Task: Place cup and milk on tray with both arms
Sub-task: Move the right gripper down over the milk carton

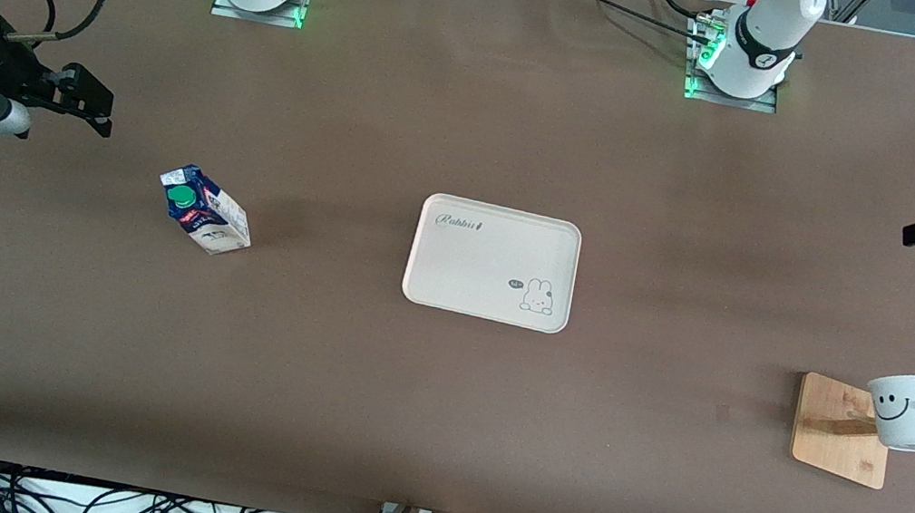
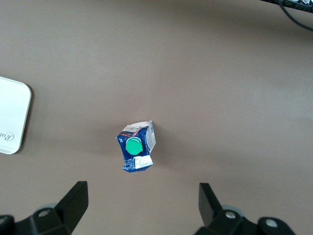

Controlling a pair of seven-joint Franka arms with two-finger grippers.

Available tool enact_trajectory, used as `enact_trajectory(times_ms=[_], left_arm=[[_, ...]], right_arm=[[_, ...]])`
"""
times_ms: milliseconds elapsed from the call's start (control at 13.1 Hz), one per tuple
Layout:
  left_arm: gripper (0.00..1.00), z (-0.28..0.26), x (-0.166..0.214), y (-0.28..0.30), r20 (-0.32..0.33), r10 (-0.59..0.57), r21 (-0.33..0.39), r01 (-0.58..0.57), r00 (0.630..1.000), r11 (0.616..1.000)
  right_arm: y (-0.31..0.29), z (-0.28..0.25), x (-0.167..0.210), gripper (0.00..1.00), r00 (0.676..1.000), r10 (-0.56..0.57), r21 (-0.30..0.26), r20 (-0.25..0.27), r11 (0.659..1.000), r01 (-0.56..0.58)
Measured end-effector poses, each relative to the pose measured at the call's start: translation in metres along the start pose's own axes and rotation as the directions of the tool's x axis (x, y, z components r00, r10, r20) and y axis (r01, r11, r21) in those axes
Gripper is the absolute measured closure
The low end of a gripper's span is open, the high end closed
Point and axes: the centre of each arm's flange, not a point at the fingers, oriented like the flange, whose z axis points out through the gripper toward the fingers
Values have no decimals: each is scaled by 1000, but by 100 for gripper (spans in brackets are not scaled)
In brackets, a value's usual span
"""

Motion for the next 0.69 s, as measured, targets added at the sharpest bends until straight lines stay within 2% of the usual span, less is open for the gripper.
enact_trajectory(times_ms=[153, 689], left_arm=[[0, 8, 10, -5, -16, -4, 25, 5, 1000, 1000], [0, 44, 30, 21, 31, 43, 22, -43, 999, 999]], right_arm=[[1, -1, 1, 0, 1000, 1, -1, -10, 1000, -1], [7, -1, 3, 0, 1000, 10, -4, -26, 1000, -10]])
